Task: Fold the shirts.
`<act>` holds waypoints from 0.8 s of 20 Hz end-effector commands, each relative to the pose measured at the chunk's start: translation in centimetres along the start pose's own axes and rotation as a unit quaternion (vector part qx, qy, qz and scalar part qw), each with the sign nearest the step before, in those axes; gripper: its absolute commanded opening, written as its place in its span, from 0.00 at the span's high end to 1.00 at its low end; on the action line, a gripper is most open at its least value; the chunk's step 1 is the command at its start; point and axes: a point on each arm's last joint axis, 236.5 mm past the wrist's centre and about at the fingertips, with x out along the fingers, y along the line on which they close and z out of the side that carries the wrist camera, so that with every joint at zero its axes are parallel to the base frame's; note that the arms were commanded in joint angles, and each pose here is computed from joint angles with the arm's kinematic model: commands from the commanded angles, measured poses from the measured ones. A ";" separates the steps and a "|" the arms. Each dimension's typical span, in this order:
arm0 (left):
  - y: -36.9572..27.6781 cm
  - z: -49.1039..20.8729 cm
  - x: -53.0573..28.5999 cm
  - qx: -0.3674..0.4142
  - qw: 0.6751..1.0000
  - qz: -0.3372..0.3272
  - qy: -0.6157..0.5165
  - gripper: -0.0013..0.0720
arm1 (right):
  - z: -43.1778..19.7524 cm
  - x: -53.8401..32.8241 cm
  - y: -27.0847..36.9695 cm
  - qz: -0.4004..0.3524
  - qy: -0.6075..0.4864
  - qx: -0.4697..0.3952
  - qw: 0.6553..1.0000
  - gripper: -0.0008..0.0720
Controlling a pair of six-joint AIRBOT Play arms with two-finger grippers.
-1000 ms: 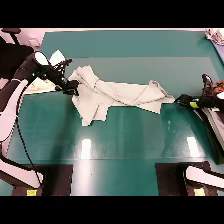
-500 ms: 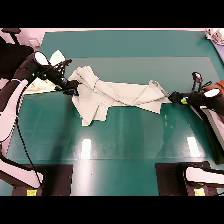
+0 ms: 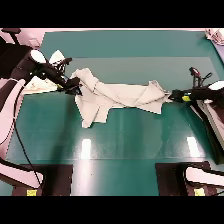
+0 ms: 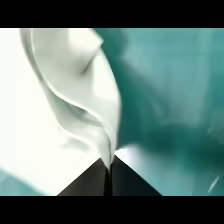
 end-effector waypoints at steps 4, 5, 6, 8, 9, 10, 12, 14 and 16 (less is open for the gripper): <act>-5.1 -0.5 -11.2 -0.039 0.993 -0.042 -0.107 0.94 | -1.5 -12.0 7.1 0.097 0.015 0.085 0.991 0.97; -5.4 0.1 -14.4 -0.052 0.987 -0.054 -0.143 0.95 | 0.6 -14.4 9.2 0.125 -0.036 0.074 0.989 0.97; -5.9 0.6 -17.1 -0.054 0.981 -0.067 -0.171 0.95 | 2.3 -16.6 10.3 0.129 -0.077 0.075 0.986 0.97; -7.3 1.5 -22.1 -0.058 0.967 -0.092 -0.231 0.95 | 5.2 -19.5 9.2 0.087 -0.124 0.109 0.982 0.97; -7.4 1.9 -24.1 -0.063 0.960 -0.092 -0.258 0.95 | 4.9 -19.5 7.9 0.057 -0.100 0.128 0.985 0.97; -7.3 1.9 -25.2 -0.072 0.956 -0.091 -0.269 0.95 | 3.5 -19.0 7.4 0.038 -0.049 0.136 0.989 0.97; -8.2 0.4 -25.9 -0.076 0.960 -0.101 -0.252 0.95 | 1.5 -19.2 9.3 0.045 0.012 0.107 0.993 0.97; -8.2 -0.4 -26.6 -0.062 0.962 -0.075 -0.255 0.95 | 1.6 -20.6 10.9 0.025 -0.005 0.066 0.997 0.97; -7.1 -0.5 -26.9 -0.088 0.960 -0.051 -0.260 0.95 | -0.1 -21.2 8.6 -0.057 0.029 0.062 0.996 0.97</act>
